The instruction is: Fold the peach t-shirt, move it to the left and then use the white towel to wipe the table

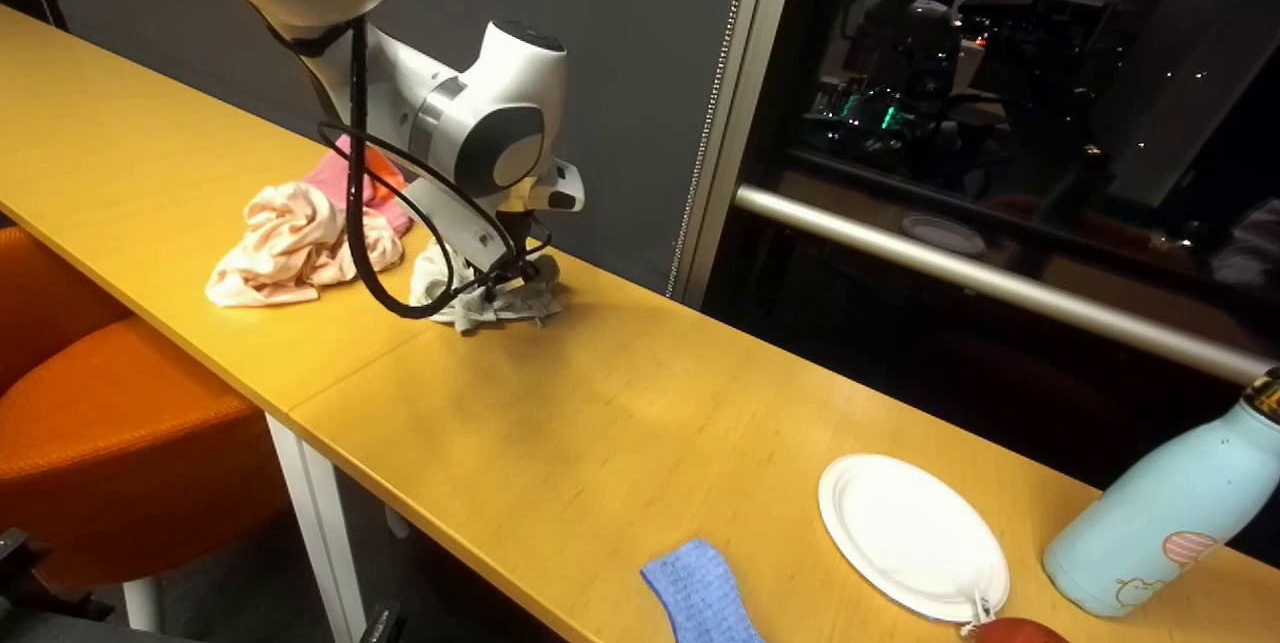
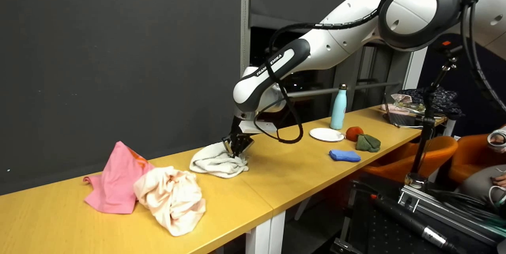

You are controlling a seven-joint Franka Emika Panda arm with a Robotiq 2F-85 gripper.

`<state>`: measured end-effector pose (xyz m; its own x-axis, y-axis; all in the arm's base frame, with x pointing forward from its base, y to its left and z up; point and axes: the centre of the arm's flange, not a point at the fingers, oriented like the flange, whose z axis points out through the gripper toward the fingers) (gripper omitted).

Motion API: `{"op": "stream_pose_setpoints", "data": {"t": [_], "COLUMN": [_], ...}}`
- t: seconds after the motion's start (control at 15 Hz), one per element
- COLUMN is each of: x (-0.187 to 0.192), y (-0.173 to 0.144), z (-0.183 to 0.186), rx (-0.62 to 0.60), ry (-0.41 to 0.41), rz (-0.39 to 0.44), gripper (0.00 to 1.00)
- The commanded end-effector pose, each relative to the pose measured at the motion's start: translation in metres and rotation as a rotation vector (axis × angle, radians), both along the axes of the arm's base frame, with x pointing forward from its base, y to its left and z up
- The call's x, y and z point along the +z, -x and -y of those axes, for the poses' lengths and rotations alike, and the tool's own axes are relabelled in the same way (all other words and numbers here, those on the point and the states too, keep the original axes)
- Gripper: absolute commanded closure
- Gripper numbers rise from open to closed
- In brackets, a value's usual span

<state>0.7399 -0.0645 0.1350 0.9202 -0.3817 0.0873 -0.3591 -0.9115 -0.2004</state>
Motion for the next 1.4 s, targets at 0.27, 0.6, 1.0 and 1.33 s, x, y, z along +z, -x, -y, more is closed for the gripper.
{"op": "stream_pose_setpoints", "data": {"t": [0.27, 0.6, 1.0, 1.33], "x": [0.007, 0.004, -0.008, -0.010], "y": [0.131, 0.203, 0.182, 0.148], "z": [0.113, 0.096, 0.030, 0.005], "rx": [-0.149, -0.123, -0.042, -0.026], "ry": [0.110, 0.115, 0.134, 0.142], "rz": [-0.150, -0.199, -0.165, -0.125], "gripper": [0.97, 0.97, 0.97, 0.97]}}
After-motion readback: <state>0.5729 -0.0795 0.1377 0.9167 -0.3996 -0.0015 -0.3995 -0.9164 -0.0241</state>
